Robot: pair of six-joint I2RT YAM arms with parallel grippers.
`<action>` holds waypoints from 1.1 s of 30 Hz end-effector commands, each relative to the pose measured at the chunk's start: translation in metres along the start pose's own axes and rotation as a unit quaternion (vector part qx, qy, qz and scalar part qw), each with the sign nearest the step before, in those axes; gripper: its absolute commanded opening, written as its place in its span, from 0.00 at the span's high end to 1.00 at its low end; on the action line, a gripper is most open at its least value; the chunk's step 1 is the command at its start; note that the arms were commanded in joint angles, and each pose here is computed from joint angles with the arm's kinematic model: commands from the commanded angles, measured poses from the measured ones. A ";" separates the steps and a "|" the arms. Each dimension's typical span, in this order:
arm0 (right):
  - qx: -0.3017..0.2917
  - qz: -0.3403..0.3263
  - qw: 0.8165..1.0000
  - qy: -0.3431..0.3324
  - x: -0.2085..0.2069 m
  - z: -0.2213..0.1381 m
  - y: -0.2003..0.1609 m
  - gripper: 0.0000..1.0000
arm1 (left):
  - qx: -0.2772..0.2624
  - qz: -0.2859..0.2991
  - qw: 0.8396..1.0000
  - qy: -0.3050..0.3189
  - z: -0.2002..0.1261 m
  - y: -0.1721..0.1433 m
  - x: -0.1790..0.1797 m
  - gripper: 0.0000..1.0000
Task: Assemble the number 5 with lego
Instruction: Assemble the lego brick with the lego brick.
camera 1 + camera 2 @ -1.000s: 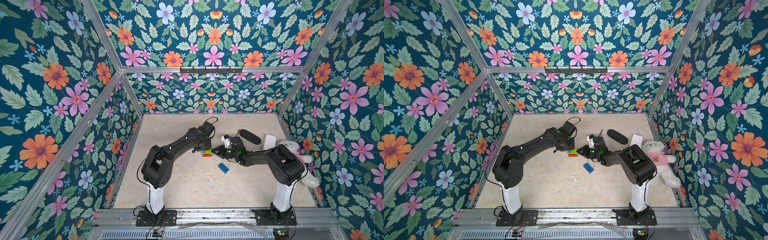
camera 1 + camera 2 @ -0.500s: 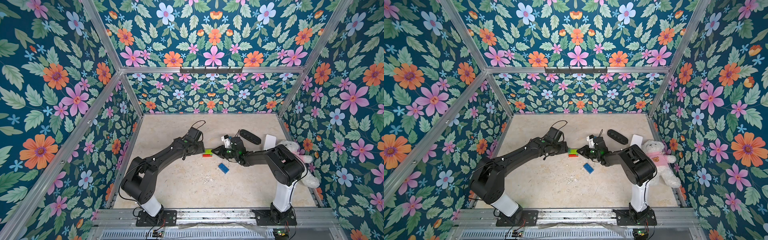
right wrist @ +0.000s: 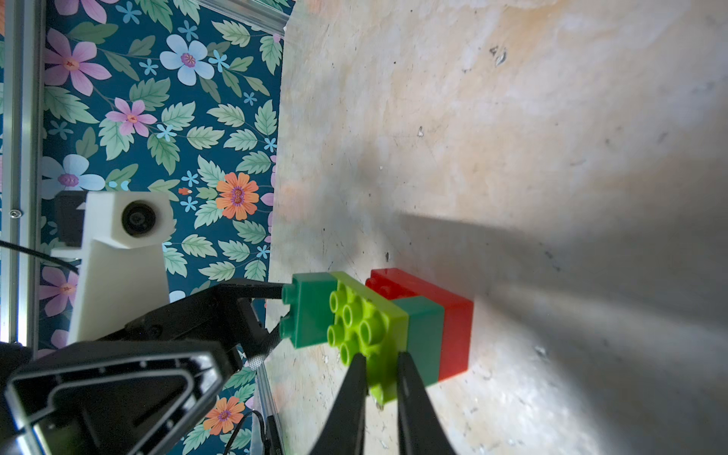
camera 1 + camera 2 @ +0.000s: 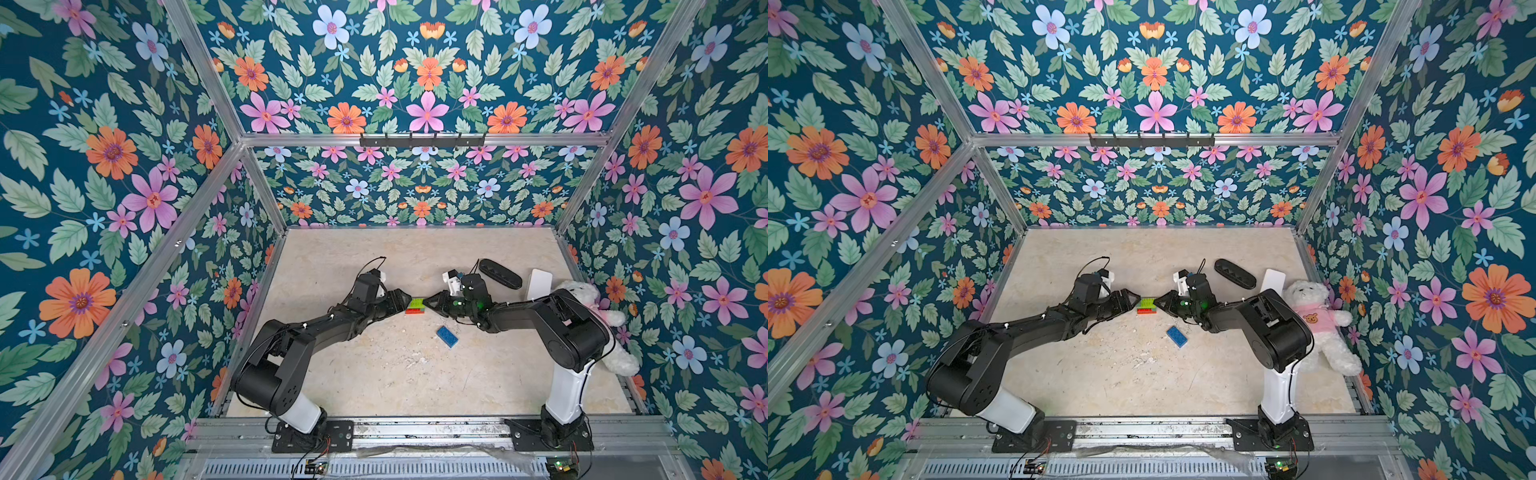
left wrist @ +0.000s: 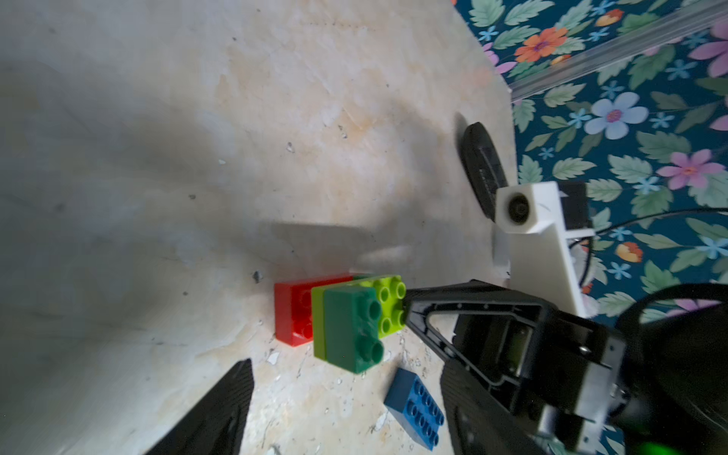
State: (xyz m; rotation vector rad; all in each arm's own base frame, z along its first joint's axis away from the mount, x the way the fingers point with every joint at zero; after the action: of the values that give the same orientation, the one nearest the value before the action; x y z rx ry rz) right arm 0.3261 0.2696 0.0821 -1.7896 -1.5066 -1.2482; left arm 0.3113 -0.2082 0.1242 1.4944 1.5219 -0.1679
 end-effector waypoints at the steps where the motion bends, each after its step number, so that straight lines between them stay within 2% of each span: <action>1: 0.034 0.064 0.990 -0.119 -0.048 -0.003 -0.023 0.83 | -0.038 -0.013 0.995 -0.096 0.000 0.013 -0.014 0.30; 7: 0.035 0.063 0.990 -0.119 -0.047 -0.002 -0.023 0.83 | -0.036 -0.041 0.992 -0.118 0.006 0.002 -0.003 0.26; 11: 0.035 0.063 0.990 -0.120 -0.047 -0.002 -0.023 0.83 | -0.047 -0.051 0.985 -0.157 0.007 0.000 -0.005 0.29; 22: 0.034 0.063 0.990 -0.120 -0.046 -0.003 -0.023 0.83 | -0.044 -0.074 0.982 -0.170 0.017 -0.004 0.003 0.31; 28: 0.034 0.064 0.990 -0.117 -0.046 -0.002 -0.022 0.83 | -0.039 -0.076 0.981 -0.176 0.019 -0.004 0.003 0.34; 33: 0.035 0.063 0.990 -0.118 -0.046 -0.002 -0.023 0.83 | -0.035 -0.080 0.981 -0.175 0.022 -0.006 0.007 0.41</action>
State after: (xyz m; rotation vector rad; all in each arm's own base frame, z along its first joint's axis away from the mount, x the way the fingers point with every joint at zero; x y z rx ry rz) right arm 0.3268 0.2707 0.0828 -1.7933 -1.5078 -1.2424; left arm 0.3177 -0.2174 0.0960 1.2205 1.4073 -0.4406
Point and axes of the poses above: each gripper's point midway between its finger pads, its own z axis out along the fingers, its own x axis along the line the jaws close on, y = z × x, the point moved 6 cm from there along -z, back along the fingers, and after that the axes turned 7 degrees about z, right-handed, at the moved point
